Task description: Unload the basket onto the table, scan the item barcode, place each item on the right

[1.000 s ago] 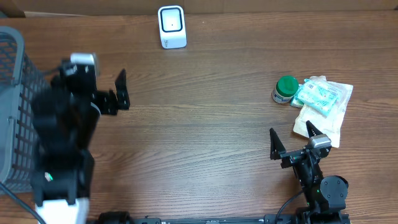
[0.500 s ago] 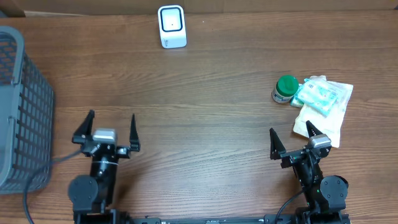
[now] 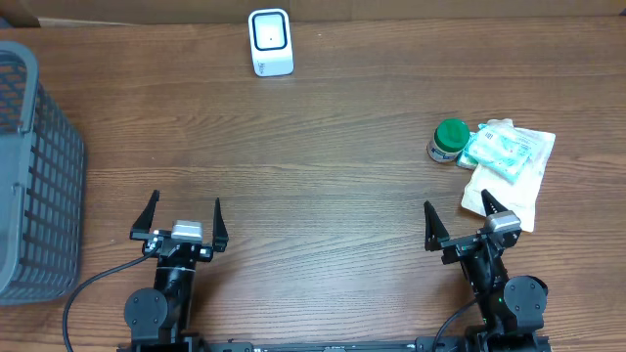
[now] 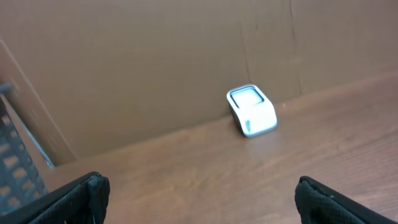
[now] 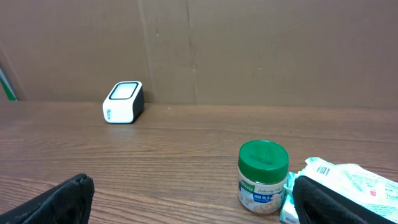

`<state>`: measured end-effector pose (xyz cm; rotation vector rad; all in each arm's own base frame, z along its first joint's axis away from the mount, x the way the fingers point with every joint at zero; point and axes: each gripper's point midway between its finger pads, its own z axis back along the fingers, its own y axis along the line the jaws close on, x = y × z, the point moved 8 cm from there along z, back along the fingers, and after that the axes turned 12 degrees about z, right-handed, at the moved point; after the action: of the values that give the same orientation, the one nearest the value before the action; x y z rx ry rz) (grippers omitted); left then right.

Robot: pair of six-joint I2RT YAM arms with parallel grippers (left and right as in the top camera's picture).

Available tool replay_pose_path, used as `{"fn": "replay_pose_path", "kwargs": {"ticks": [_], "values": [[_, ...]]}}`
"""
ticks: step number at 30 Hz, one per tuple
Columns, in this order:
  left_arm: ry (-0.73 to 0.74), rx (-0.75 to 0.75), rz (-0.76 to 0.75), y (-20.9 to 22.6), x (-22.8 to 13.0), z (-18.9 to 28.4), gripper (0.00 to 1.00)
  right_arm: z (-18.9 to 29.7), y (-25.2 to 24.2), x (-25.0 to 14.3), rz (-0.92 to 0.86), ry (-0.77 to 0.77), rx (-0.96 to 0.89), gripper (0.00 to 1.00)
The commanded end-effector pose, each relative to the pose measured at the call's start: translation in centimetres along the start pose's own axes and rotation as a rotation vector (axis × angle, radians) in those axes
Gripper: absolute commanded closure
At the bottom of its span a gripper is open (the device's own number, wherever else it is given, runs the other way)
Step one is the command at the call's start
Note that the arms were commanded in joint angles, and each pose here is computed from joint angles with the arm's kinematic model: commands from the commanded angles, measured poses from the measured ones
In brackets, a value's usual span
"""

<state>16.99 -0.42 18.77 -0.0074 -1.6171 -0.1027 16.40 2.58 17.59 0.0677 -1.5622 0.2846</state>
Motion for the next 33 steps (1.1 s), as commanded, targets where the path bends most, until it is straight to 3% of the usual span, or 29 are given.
{"fn": "replay_pose_path", "kwargs": {"ticks": [1,6,33], "values": [[0.015,-0.009,-0.024,-0.2,-0.8,0.3,0.01,0.0,0.2,-0.2,-0.005,-0.003,0.009,0.0],[0.116,-0.013,-0.012,-0.3,-2.4,0.5,0.01,0.0,0.2,-0.2,-0.005,-0.003,0.009,0.0],[0.112,-0.012,-0.006,-0.3,-2.4,0.5,0.0,0.0,0.2,-0.2,-0.005,-0.003,0.009,0.0]]}}
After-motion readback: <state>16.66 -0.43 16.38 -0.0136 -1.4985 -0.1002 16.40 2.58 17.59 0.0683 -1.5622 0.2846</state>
